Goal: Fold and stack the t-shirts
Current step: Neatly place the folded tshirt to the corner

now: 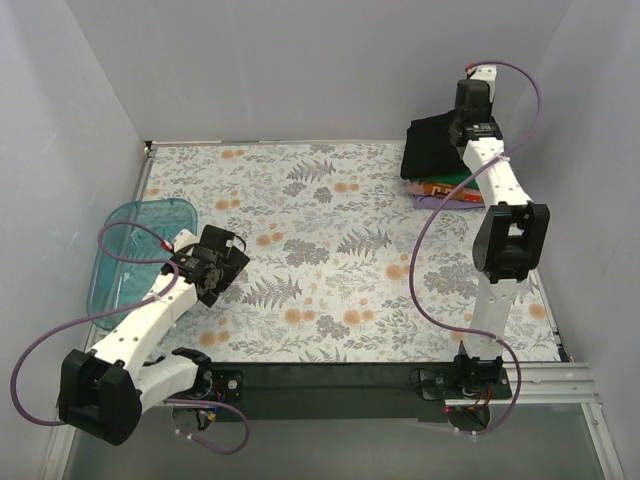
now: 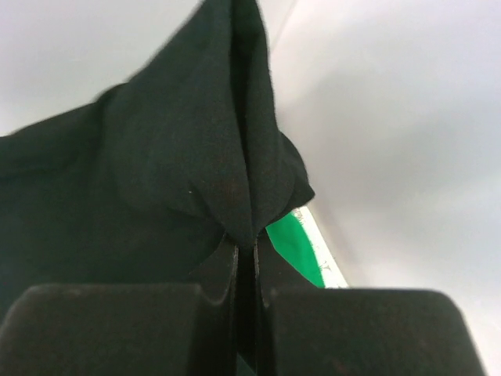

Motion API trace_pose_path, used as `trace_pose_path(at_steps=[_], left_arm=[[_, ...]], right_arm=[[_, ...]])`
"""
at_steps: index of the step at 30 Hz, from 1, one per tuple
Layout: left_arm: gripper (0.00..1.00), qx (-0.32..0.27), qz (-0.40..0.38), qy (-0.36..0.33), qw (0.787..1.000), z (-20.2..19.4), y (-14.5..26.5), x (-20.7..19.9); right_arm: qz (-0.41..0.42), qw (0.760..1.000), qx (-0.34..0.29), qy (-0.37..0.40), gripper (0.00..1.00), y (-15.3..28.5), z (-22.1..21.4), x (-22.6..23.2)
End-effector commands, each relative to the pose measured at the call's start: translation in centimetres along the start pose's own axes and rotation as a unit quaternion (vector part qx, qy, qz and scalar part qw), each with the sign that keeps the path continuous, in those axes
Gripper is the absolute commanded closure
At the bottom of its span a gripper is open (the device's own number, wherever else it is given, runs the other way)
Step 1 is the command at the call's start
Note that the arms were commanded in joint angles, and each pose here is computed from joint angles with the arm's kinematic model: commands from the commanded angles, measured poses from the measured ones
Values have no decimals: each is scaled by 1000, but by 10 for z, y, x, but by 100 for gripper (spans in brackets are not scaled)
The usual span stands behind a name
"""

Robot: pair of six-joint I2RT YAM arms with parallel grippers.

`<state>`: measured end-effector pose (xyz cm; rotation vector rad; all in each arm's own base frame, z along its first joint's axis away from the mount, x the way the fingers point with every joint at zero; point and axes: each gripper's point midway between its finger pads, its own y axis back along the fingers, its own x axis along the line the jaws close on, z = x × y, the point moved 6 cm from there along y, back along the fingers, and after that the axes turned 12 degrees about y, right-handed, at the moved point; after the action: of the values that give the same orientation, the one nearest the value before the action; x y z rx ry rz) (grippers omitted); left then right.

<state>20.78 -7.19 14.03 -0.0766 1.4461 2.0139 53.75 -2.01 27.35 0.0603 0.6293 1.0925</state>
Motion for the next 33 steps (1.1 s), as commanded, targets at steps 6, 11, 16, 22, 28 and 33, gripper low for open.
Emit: trace_pose_path(at_steps=[6, 11, 16, 22, 28, 33], left_arm=[[2, -16, -6, 3, 1000, 8, 3, -9], [2, -17, -7, 3, 1000, 8, 3, -10], [2, -15, -3, 0, 1000, 7, 2, -10], [2, -15, -8, 4, 1000, 9, 7, -11], [2, -14, -24, 6, 1000, 12, 17, -12], [2, -2, -52, 4, 999, 14, 30, -17]], right_arm=[[1, 999, -11, -30, 97, -39, -10, -28], [12, 999, 13, -28, 92, -54, -34, -28], [2, 999, 40, -23, 71, -67, -56, -29], [8, 999, 53, -7, 15, -73, -69, -26], [61, 997, 16, -39, 1, -34, -42, -37], [136, 986, -5, -100, 2, 27, -31, -43]])
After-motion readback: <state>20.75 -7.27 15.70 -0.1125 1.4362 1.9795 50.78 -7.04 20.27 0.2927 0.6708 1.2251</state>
